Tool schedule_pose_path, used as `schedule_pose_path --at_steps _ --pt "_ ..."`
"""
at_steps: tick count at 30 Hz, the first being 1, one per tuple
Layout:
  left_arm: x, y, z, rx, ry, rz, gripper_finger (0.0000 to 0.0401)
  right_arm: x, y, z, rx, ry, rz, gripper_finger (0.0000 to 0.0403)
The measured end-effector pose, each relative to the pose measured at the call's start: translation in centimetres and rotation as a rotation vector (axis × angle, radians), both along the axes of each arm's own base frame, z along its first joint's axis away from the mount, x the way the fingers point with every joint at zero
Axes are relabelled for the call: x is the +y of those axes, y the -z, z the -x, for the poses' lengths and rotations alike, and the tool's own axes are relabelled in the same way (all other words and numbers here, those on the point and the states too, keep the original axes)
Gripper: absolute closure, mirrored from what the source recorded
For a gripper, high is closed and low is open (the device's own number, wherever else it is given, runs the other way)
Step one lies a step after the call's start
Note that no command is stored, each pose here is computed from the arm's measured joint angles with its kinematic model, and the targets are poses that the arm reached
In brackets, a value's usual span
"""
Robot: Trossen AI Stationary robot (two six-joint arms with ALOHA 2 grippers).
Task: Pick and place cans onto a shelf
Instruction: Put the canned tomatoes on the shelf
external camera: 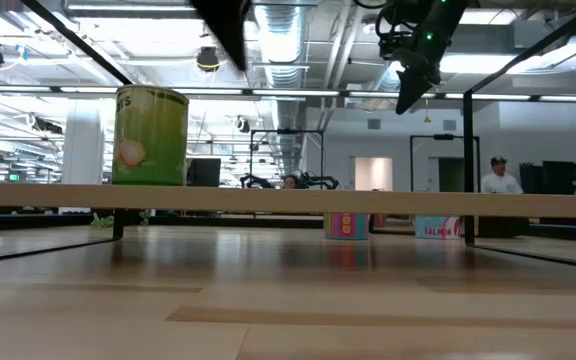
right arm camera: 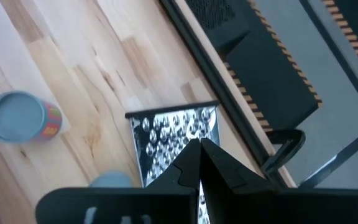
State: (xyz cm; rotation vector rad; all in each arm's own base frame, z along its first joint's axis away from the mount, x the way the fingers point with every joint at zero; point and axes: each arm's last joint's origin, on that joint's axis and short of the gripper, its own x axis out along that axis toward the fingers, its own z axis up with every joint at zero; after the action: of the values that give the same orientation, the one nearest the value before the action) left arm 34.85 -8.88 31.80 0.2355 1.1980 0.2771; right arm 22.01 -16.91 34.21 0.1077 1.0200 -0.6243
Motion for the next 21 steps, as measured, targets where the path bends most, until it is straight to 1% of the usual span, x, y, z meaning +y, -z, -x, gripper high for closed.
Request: schedule_pose_path --at_steps 2,3,5,6,7,9,11,14,15,17,19,21 --pt "-0.2 -2.1 0.7 -0.005 0.0 -0.024 0.0326 0.1 0.1 0.1 0.018 0.0 -0.013 0.037" --pt "-0.3 -3.1 1.4 0.015 -0.02 -0.027 0.0326 0.2 0.2 0.2 0.03 0.0 -0.022 0.037" --pt "-0.5 -4.3 2.8 0.059 -0.098 -0.02 0.0326 0.3 0.3 0.4 0.054 0.0 -0.04 0.037" --pt "-0.9 -4.5 3.0 0.033 -0.122 0.008 0.0326 0.4 0.4 0.5 0.062 0.0 -0.047 0.037" --pt "-1.3 -4.8 3.3 0.011 -0.114 0.055 0.0326 0.4 0.4 0.5 0.067 0.0 -0.05 0.037" --pt "-2.4 -5.2 4.7 0.048 -0.088 0.153 0.0326 0.4 0.4 0.6 0.069 0.0 -0.051 0.037" --pt "-3.6 -5.8 5.7 0.018 -0.127 0.218 0.0326 0.4 0.4 0.6 0.07 0.001 -0.052 0.037" --pt "-5.6 -6.0 7.9 0.023 -0.104 0.243 0.0326 0.4 0.4 0.6 0.071 0.001 -0.053 0.037" --pt "-6.2 -6.2 8.5 -0.003 -0.11 0.259 0.0326 0.4 0.5 0.6 0.075 0.001 -0.055 0.037" --pt "-7.5 -5.9 10.7 -0.008 -0.113 0.258 0.0326 0.5 0.4 0.7 0.076 0.001 -0.056 0.037" --pt "-8.4 -5.3 12.5 -0.023 -0.165 0.257 0.0326 0.6 0.3 0.8 0.071 0.001 -0.052 0.037" --pt "-9.0 -3.9 14.3 -0.023 -0.24 0.255 0.0326 0.6 0.1 1.0 0.064 0.005 -0.047 0.037"
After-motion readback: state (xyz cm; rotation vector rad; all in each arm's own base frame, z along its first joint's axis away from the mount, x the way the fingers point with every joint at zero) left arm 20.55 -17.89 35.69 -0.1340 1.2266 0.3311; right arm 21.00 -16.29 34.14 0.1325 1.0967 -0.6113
